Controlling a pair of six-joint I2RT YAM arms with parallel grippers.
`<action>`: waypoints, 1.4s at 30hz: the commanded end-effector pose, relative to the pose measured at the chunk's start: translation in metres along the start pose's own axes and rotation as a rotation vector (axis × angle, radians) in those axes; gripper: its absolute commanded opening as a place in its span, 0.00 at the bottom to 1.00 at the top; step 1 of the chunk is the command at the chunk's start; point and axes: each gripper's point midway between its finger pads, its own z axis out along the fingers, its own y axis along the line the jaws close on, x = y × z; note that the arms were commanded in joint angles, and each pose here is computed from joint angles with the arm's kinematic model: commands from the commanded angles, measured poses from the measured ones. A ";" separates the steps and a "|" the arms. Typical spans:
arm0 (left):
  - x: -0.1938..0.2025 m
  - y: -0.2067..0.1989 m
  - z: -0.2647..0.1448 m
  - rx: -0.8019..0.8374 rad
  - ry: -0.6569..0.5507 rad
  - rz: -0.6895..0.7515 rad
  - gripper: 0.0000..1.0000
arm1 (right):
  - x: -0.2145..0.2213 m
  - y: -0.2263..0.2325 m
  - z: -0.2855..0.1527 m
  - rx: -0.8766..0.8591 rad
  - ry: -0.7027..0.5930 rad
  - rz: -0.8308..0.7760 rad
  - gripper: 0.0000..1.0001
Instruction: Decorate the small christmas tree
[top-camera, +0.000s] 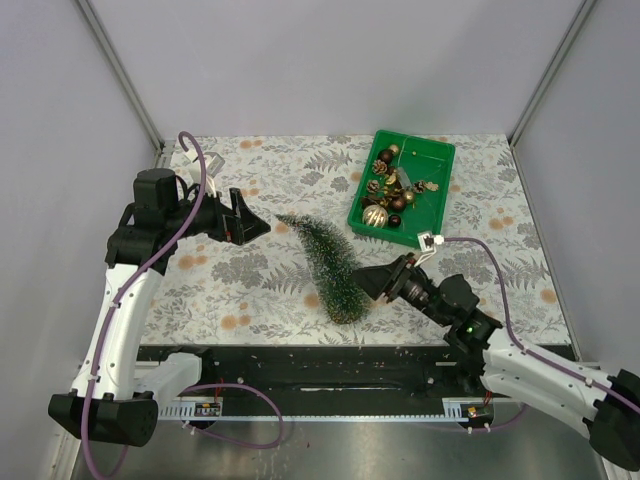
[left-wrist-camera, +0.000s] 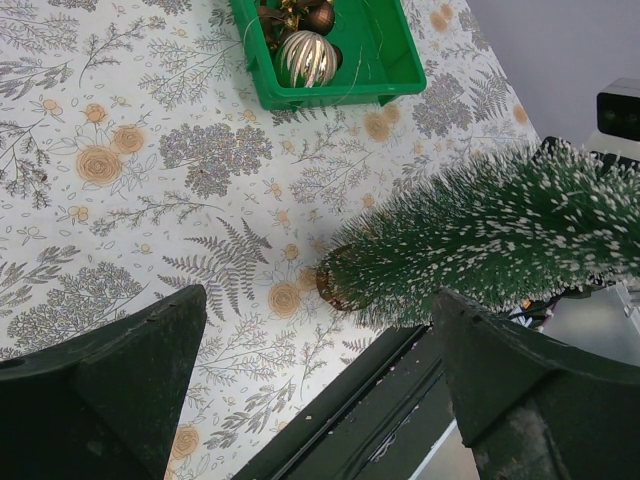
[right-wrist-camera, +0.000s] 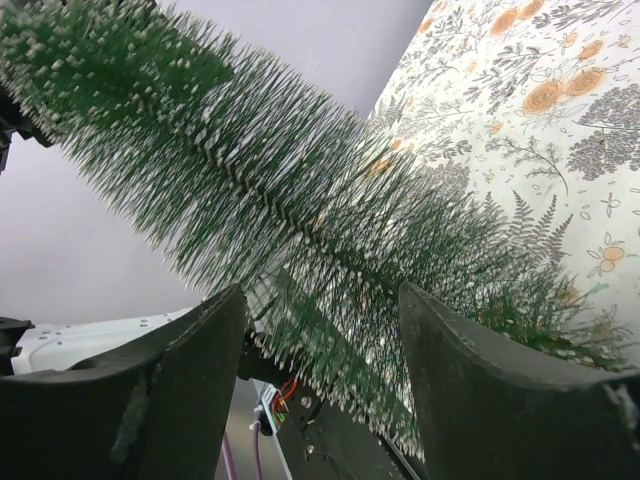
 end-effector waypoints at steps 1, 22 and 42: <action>-0.016 -0.010 -0.004 0.026 -0.051 0.060 0.99 | -0.005 0.002 -0.013 0.045 0.018 -0.063 0.74; -0.007 0.011 0.001 -0.051 -0.034 0.095 0.99 | -0.169 -0.027 0.041 0.648 -0.051 -0.394 0.86; 0.010 0.029 0.011 -0.075 0.028 0.100 0.99 | -0.156 -0.269 0.055 1.222 0.426 -0.524 0.68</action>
